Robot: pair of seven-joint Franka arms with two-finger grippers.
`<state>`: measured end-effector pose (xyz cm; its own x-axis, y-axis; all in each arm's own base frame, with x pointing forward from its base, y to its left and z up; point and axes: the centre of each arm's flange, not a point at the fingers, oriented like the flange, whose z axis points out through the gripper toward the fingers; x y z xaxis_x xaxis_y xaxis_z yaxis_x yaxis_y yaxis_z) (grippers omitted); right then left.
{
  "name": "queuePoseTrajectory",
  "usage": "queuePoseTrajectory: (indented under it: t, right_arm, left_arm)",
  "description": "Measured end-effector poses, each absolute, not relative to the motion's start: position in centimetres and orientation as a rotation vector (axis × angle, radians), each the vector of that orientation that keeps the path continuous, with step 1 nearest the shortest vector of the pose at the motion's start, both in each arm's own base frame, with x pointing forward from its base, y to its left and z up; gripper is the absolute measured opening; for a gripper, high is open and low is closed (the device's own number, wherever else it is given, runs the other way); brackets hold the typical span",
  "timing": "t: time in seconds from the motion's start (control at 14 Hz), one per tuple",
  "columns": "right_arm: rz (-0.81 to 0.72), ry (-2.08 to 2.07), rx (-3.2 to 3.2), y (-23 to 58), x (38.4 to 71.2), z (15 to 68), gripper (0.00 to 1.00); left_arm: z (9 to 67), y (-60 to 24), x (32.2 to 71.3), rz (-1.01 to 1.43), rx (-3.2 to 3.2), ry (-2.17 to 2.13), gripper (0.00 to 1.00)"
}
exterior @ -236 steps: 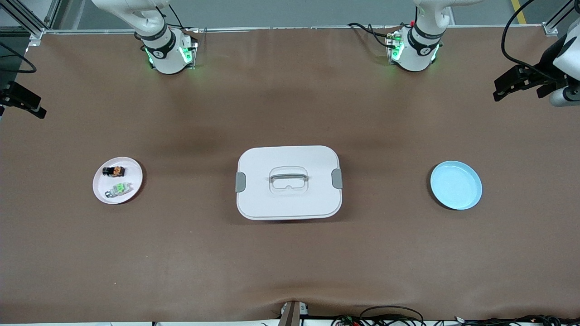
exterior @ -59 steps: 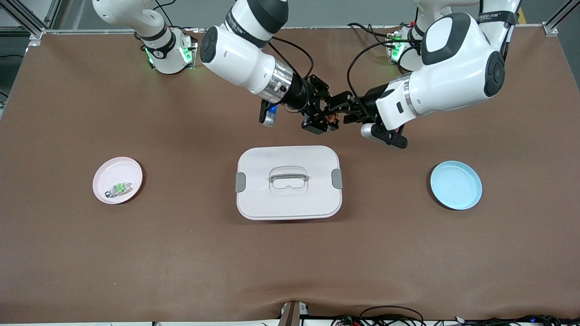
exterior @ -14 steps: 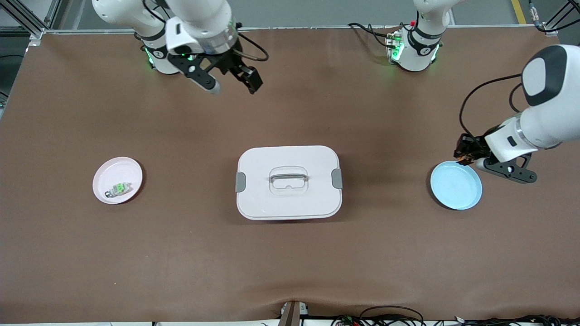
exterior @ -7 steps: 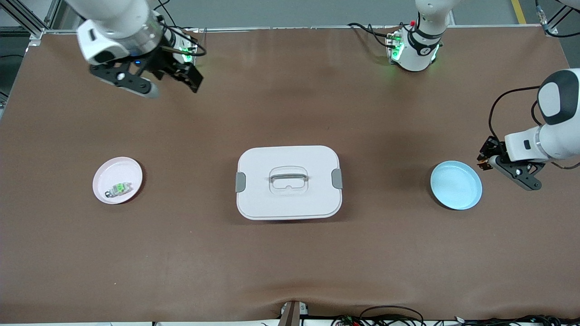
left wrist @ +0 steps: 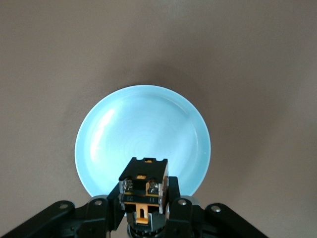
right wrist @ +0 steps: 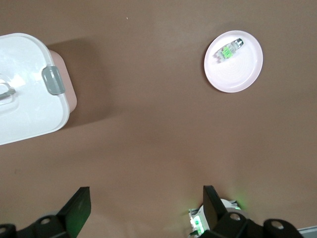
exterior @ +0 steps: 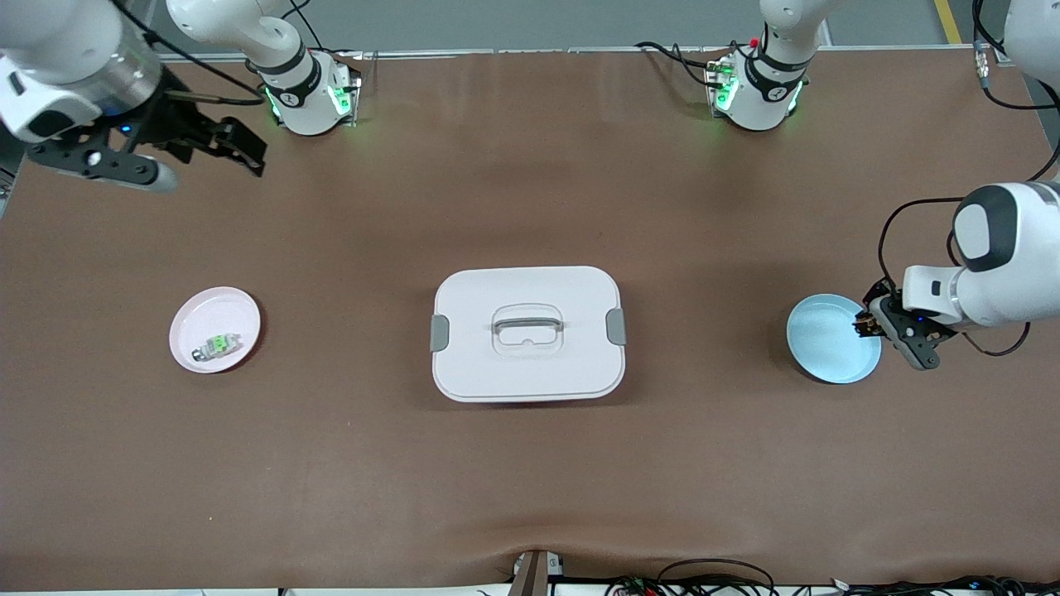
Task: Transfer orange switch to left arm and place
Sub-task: 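Lower the switch onto the blue plate and open the left gripper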
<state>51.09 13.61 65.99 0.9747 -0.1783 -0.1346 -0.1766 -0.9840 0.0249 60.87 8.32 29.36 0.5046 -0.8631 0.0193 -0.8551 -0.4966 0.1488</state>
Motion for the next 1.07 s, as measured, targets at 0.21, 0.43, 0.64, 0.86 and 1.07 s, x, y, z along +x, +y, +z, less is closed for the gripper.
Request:
queuePoseTrajectory:
  t: [0.21,0.43,0.64,0.86,1.07]
  right_arm:
    - [-0.239,-0.245,3.116,10.3,51.9,65.2,1.00]
    - [-0.230,-0.204,3.130,8.0,52.6,64.5,1.00]
    - [-0.194,-0.170,3.147,5.3,53.6,63.3,1.00]
    - [-0.176,-0.178,3.152,4.0,54.2,62.0,1.00]
    - [-0.143,-0.195,3.155,3.5,54.6,61.8,1.00]
  left_arm:
    - [27.1,7.8,61.3,-0.132,2.584,-1.641,0.36]
    - [25.1,5.7,61.6,-0.134,2.479,-1.788,0.36]
    - [23.9,4.4,61.6,-0.160,2.378,-1.951,0.36]
    - [21.6,4.1,60.9,-0.159,2.320,-2.032,0.36]
    - [19.4,3.8,60.1,-0.151,2.293,-2.039,0.36]
